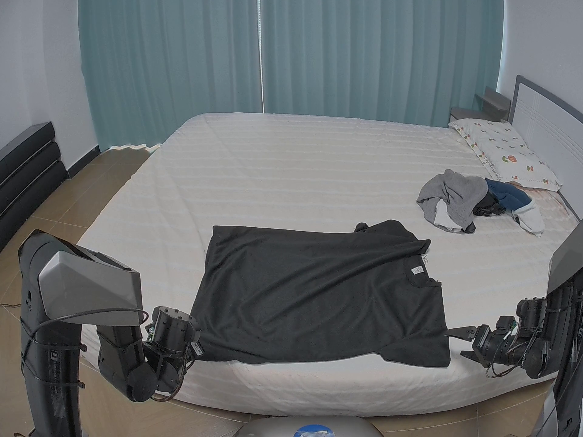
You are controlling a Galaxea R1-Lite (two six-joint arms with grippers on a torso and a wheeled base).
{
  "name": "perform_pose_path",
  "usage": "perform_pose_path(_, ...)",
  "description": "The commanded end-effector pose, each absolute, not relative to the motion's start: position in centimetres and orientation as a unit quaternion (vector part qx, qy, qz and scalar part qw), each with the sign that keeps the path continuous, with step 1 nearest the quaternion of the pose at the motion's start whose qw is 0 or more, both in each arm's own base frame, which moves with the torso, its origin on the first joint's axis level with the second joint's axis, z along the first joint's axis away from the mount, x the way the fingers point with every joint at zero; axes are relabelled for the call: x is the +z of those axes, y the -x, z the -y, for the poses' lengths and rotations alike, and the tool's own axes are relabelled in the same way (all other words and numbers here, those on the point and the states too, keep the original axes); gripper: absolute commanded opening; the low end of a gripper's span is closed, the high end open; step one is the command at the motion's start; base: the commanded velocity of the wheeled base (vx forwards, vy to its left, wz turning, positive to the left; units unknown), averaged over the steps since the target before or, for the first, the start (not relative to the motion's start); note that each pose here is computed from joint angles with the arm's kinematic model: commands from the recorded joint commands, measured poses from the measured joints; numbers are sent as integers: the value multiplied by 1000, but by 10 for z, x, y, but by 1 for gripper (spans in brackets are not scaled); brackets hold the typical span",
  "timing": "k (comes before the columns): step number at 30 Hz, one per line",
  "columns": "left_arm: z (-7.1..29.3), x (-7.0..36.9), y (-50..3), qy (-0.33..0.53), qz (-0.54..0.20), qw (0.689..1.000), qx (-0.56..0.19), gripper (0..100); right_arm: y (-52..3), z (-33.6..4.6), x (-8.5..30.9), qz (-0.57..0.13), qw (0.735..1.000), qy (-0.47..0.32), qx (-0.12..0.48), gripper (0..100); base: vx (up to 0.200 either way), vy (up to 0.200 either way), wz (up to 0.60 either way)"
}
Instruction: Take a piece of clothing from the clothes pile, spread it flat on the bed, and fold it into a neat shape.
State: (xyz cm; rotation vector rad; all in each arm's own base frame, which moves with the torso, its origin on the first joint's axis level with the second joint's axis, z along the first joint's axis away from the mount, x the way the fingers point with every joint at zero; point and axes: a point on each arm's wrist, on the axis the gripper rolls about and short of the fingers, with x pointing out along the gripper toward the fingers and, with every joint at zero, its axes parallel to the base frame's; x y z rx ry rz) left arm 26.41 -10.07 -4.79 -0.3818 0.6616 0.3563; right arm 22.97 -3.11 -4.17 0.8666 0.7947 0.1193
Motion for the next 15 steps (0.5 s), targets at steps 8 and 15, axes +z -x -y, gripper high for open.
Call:
perform_pose_path(8,97,-39,-270,218,-300,914,163,100,-230,31,-41,-369,834,-405,59,100,0,0,0)
perform_pose_path(15,79,-34,-284,303,-287,899,132,100,-234,30,-41,-364,838,-403,59,100,0,0,0)
